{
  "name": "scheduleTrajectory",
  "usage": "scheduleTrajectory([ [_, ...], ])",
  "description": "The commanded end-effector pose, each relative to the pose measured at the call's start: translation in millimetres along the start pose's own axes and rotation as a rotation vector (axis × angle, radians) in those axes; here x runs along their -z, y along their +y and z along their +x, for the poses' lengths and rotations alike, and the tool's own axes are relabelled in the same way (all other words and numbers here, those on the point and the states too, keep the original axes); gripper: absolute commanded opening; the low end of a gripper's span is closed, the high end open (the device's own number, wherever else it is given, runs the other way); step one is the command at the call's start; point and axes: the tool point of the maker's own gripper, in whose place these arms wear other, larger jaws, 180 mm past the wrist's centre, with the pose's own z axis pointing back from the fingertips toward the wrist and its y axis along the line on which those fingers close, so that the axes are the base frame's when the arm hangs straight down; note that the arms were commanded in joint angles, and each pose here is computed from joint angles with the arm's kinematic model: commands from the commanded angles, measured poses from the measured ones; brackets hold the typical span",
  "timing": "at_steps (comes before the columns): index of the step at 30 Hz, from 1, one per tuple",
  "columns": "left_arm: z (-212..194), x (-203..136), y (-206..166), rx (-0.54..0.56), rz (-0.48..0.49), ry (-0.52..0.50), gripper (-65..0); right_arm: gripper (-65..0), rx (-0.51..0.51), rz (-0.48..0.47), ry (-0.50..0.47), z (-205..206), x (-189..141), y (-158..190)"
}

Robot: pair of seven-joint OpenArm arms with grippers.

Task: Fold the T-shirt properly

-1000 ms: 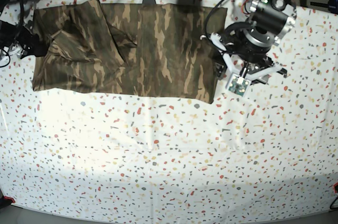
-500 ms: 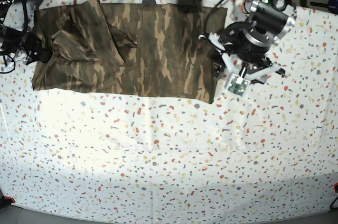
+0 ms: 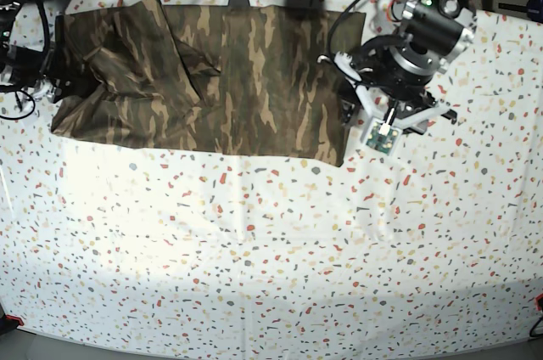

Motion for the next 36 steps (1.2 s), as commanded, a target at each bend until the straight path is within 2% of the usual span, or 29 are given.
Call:
scheduleTrajectory([
  [1, 12, -3, 2, -0.001, 0.007, -0.046, -36.5, -36.1, -0.038, -0.031, -0.029, 18, -24, -3],
  [6, 12, -3, 2, -0.002, 0.006, -0.047, -36.5, -36.1, -0.088, -0.140, -0.030, 38, -64, -18],
  [9, 12, -3, -1, -0.014, -0.013, -0.051, -36.5, -36.1, -0.112, -0.139, -0.069, 55, -80, -12],
  [16, 13, -4, -4, -0.025, -0.031, -0.052, -36.5, -36.1, -0.158, -0.213, -0.088, 78, -94, -14],
  [20, 13, -4, -4, -0.025, -0.031, -0.052, -36.5, -36.1, -0.168, -0.213, -0.102, 85, -95, -11],
  [21, 13, -4, -4, -0.025, -0.031, -0.053, -36.5, -34.8, -0.169, -0.212, -0.105, 86, -95, -10],
  [22, 13, -4, -4, -0.025, -0.031, -0.053, -36.5, -29.9, -0.169, -0.211, -0.105, 86, -95, -10],
  [24, 13, -4, -4, -0.025, -0.031, -0.053, -36.5, -16.6, -0.169, -0.207, -0.107, 86, -95, -9],
  [36, 13, -4, -5, -0.025, -0.031, -0.052, -36.5, -17.3, -0.166, -0.164, -0.132, 89, -93, -2],
])
